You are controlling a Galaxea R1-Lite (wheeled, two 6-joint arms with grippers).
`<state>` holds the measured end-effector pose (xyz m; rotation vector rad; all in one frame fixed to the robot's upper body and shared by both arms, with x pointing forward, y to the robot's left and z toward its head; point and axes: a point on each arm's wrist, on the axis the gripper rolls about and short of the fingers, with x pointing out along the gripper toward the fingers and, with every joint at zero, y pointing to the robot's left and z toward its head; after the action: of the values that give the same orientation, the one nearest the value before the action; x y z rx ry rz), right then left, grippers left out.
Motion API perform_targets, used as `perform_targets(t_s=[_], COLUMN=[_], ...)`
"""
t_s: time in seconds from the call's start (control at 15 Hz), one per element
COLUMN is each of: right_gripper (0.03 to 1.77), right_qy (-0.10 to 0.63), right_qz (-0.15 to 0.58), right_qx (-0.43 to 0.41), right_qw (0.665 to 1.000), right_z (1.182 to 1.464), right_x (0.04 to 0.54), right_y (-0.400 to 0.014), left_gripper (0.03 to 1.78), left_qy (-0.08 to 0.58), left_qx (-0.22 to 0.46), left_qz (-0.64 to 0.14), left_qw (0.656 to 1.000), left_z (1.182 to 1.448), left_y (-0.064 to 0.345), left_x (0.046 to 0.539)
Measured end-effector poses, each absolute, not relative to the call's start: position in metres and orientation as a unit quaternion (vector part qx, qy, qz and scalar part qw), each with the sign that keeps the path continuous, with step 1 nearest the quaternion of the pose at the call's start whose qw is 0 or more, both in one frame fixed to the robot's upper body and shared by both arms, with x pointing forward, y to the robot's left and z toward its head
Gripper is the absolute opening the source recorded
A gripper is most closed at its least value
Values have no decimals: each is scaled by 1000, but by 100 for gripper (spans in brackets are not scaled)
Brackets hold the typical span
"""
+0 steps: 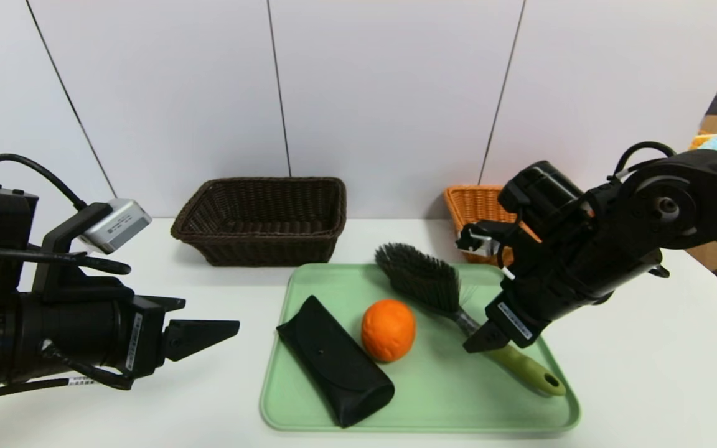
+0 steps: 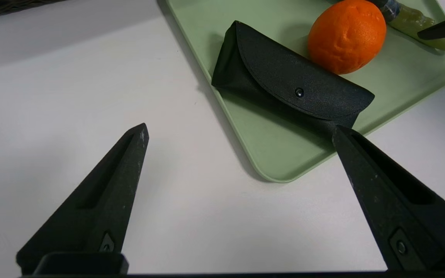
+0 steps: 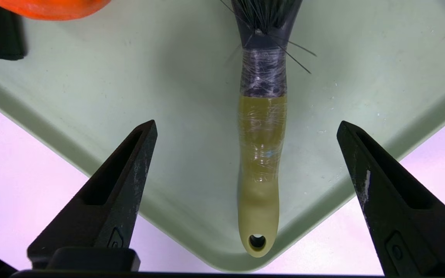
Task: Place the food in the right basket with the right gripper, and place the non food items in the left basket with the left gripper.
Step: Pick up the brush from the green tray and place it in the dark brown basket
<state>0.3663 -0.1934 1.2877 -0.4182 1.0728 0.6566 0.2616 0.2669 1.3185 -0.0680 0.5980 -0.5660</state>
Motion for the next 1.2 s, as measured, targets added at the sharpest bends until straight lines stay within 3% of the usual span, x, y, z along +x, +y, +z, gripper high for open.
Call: perform_targets(t_s=[0.4,1.2], right_gripper=[167,169], right_qy=[537,568], right_qz=[303,303], right_qx=[-200,-246], right_qw=[762,724], right_z=[1289,1261], right_x=[384,397], right_y=[-182,-175], left_gripper=[169,169], left_qy=[294,296], left_qx=[-34,-36], left_qz=[-274,-273], left_qw=[915,915], left_z=[1316,1315], left_y=[267,268], left_x=[260,259])
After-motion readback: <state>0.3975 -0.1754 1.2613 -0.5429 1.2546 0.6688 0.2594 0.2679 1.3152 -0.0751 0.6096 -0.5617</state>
